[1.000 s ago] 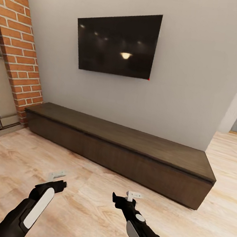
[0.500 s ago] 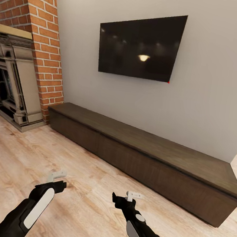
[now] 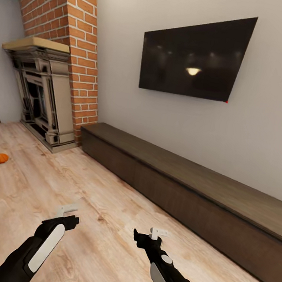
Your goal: Place each of the two pumpkins and all three candles from the living room inside a cabinet in the living room (use any cabinet), then make sure every cabinet is closed, and position the cauldron so it is next to a table in the living room.
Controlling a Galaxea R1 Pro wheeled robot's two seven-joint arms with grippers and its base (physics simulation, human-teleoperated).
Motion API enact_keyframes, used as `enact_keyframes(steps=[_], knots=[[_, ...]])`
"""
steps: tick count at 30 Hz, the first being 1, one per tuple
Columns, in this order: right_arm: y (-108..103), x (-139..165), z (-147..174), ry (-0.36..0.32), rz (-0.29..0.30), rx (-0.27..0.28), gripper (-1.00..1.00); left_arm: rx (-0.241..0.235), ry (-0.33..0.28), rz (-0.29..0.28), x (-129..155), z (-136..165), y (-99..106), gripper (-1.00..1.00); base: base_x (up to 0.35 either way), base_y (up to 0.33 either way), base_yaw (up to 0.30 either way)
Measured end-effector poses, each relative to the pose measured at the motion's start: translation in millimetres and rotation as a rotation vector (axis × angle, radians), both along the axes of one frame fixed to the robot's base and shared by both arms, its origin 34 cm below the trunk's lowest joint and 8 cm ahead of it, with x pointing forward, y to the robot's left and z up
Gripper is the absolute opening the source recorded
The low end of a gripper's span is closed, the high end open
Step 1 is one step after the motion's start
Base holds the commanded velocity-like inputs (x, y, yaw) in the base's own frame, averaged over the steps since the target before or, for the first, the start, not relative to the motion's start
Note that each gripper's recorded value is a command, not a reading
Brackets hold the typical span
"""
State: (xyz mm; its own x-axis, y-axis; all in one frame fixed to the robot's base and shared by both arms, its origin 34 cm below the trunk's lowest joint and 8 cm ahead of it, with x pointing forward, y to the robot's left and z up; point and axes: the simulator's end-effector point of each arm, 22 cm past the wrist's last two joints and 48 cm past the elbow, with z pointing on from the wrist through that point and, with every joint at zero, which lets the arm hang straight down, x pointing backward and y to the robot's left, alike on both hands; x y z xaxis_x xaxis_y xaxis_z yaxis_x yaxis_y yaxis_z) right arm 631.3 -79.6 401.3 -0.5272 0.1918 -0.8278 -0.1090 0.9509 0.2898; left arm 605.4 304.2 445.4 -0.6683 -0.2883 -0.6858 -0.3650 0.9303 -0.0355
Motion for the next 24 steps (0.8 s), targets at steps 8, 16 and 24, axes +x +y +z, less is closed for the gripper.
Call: enact_keyframes(steps=[8,16,24], knots=[[0.2,0.0,0.1,-0.001,0.002,-0.001,1.0,0.0,0.0,0.0,0.0,0.0,0.0,1.0,0.0,0.0,0.292],[0.3,0.0,0.1,-0.001,0.002,-0.001,1.0,-0.001,0.0,0.0,-0.1,-0.1,0.3,1.0,0.0,0.0,0.292],[0.4,0.0,0.2,-0.001,0.003,-0.001,1.0,0.0,0.0,0.001,0.0,0.0,0.7,1.0,0.0,0.0,0.292]])
